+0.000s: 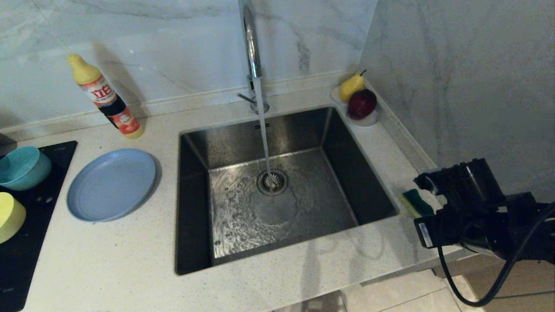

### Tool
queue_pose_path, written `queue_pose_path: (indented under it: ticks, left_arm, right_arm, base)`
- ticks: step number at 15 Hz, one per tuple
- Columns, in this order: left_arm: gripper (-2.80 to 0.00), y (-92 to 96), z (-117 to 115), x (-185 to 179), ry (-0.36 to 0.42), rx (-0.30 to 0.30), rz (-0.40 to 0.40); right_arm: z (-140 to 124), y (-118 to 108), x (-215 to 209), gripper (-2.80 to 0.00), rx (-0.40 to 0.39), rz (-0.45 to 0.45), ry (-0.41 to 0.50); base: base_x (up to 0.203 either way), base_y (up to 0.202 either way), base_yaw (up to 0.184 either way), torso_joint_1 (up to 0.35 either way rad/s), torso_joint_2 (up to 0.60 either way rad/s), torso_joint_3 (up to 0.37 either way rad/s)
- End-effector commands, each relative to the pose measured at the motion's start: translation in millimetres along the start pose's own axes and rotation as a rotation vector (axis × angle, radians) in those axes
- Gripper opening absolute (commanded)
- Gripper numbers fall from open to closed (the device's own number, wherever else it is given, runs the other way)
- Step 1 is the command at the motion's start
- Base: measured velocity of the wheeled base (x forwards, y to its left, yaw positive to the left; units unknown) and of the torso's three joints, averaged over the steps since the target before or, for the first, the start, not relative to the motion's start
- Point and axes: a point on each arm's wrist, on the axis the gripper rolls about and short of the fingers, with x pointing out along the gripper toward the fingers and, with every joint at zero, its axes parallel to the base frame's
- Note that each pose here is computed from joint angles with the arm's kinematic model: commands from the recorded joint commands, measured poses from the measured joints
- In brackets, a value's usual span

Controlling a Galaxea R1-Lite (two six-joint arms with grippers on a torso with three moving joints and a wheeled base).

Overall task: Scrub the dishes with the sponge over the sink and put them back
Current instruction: Put down the sponge

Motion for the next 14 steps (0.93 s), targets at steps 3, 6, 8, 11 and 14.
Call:
queue_pose_path:
  ticks: [3,6,8,11,14]
  left_arm:
    - [-2.80,0.0,0,0,0.003,-0.001,0.001]
    - [-2.80,0.0,0,0,0.002,-0.001,0.001]
    - [-2.80,0.0,0,0,0.003,-0.001,0.001]
    - [-2.80,0.0,0,0,0.003,-0.001,0.001]
    - [-2.80,0.0,0,0,0.002,-0.001,0.001]
  right_arm:
    - [7,5,13,-2.80,-0.001,-0.008,0.002]
    - [12,6,13,-2.80,0.009,-0.004,-0.010]
    - [16,7,13,-2.80,0.011,-0.004,-0.020]
    - [15,7,16,-2.80,0.006,-0.012,-0.010]
    - [15,8,17,-2.80,0.005,-0.012,-0.008]
  base:
    - [0.000,0.000,0.000,0.000,0.00,0.000]
    - [0.000,0.000,0.000,0.000,0.00,0.000]
    - [0.000,0.000,0.000,0.000,0.00,0.000]
    - [0.000,0.000,0.000,0.000,0.00,0.000]
    - [0.000,0.000,0.000,0.000,0.00,0.000]
